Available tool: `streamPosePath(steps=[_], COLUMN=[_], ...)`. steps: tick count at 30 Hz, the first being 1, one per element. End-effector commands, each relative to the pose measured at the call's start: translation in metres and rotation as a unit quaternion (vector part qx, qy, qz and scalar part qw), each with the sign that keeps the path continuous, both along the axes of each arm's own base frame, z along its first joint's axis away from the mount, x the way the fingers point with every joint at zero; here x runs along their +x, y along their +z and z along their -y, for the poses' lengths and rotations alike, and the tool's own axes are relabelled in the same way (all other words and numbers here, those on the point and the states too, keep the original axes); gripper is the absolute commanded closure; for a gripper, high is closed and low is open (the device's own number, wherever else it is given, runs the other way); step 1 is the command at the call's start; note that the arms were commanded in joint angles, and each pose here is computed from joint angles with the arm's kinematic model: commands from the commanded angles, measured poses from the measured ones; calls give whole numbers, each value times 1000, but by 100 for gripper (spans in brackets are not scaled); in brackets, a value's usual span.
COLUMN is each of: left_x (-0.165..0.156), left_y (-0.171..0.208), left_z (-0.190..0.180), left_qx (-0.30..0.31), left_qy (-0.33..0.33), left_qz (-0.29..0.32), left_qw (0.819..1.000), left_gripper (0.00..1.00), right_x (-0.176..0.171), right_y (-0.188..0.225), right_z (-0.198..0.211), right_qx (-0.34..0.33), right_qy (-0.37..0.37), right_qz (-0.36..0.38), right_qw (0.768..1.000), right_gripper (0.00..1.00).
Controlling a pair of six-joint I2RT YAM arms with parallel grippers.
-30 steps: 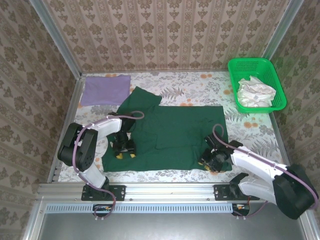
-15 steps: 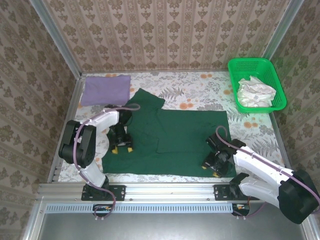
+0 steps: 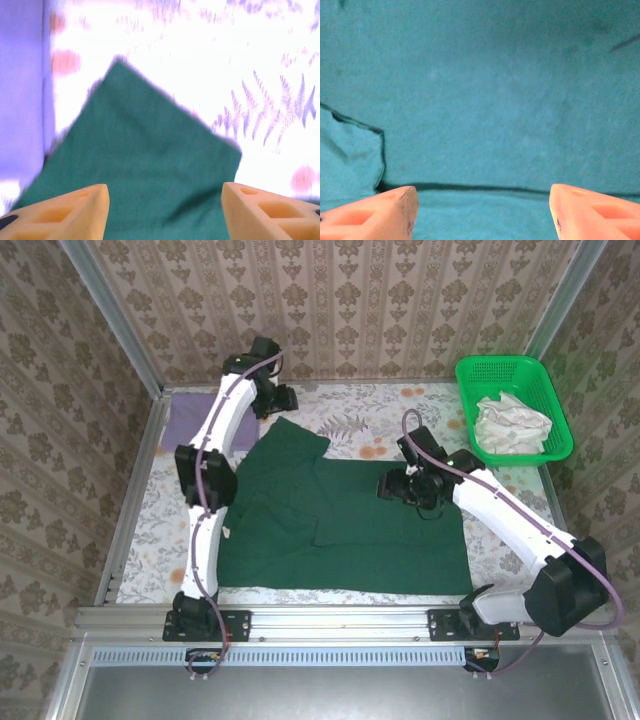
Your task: Fold and stack the t-shirts
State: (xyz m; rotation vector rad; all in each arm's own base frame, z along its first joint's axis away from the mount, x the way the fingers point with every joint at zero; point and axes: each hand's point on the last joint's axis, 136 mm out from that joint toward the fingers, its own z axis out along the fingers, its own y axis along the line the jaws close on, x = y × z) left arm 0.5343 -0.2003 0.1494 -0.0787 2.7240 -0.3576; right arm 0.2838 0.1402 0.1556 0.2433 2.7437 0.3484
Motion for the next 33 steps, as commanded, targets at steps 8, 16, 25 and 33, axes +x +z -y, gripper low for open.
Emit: streamPosePath(steps=[8, 16, 25, 33], left_x=[94, 105, 85, 69], left_y=[-49, -89, -109, -120], left_z=[-22, -20, -15, -15], left_qx=[-28, -59, -21, 8], left_qy=[8, -1, -28, -63], left_qz=[108, 93, 61, 35], left_qw=[994, 994, 998, 997], left_gripper=[43, 45, 46, 49], right_x=[33, 46, 63, 65], right_y=[6, -1, -9, -17], right_z=[19, 20, 15, 14], right_qx=[15, 7, 14, 29], right_qy=[-47, -66, -51, -56], right_qz=[66, 36, 14, 1], right_qw=[997, 997, 999, 998], right_gripper=[27, 27, 27, 28])
